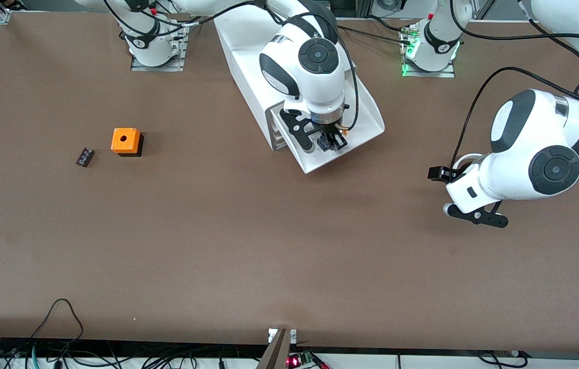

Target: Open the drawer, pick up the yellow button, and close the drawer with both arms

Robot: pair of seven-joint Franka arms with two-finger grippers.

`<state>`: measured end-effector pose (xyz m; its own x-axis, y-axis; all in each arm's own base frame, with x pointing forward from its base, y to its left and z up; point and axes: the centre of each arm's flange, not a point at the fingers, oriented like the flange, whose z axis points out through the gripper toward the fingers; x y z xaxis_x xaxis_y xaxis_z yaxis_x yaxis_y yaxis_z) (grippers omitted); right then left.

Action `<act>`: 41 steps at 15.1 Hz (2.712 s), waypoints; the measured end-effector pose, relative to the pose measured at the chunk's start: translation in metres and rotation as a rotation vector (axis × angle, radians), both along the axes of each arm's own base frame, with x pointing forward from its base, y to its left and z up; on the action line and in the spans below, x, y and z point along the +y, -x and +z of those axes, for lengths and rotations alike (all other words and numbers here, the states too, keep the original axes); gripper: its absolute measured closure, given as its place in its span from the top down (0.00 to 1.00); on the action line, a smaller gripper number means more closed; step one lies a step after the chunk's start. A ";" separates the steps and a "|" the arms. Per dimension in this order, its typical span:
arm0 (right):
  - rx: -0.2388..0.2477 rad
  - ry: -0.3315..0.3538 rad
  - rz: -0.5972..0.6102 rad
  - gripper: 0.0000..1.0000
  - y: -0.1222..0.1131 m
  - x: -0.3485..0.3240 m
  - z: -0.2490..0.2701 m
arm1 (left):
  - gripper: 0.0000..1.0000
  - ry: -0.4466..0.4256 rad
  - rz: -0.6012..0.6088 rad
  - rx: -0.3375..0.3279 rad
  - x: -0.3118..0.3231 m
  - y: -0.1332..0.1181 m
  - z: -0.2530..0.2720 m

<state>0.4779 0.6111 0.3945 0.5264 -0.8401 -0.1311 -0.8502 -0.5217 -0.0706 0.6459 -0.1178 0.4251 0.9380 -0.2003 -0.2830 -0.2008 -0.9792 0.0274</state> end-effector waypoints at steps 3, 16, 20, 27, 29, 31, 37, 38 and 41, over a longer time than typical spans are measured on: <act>0.000 0.023 0.058 0.41 -0.001 -0.006 0.012 | 1.00 0.000 0.000 0.000 0.000 0.000 0.000; -0.116 0.026 0.383 0.41 -0.123 -0.163 0.101 | 1.00 -0.002 0.004 0.001 -0.002 0.000 -0.001; -0.114 0.052 0.577 0.41 -0.166 -0.237 0.100 | 1.00 -0.022 0.063 0.001 -0.009 0.001 -0.002; -0.036 0.065 0.804 0.41 -0.221 -0.383 0.073 | 1.00 -0.056 0.251 -0.055 -0.077 0.005 -0.041; -0.013 0.060 0.830 0.41 -0.231 -0.425 0.060 | 1.00 -0.081 0.320 -0.064 -0.111 0.017 -0.048; 0.010 0.057 0.847 0.41 -0.237 -0.459 0.046 | 1.00 -0.095 0.371 -0.070 -0.139 0.029 -0.051; 0.045 0.090 0.905 0.41 -0.245 -0.520 0.002 | 0.99 -0.100 0.453 -0.069 -0.185 0.057 -0.065; 0.045 0.099 0.917 0.41 -0.246 -0.530 -0.009 | 0.99 -0.101 0.466 -0.071 -0.188 0.060 -0.066; 0.038 0.124 0.944 0.41 -0.245 -0.557 -0.047 | 0.99 -0.106 0.492 -0.078 -0.196 0.073 -0.071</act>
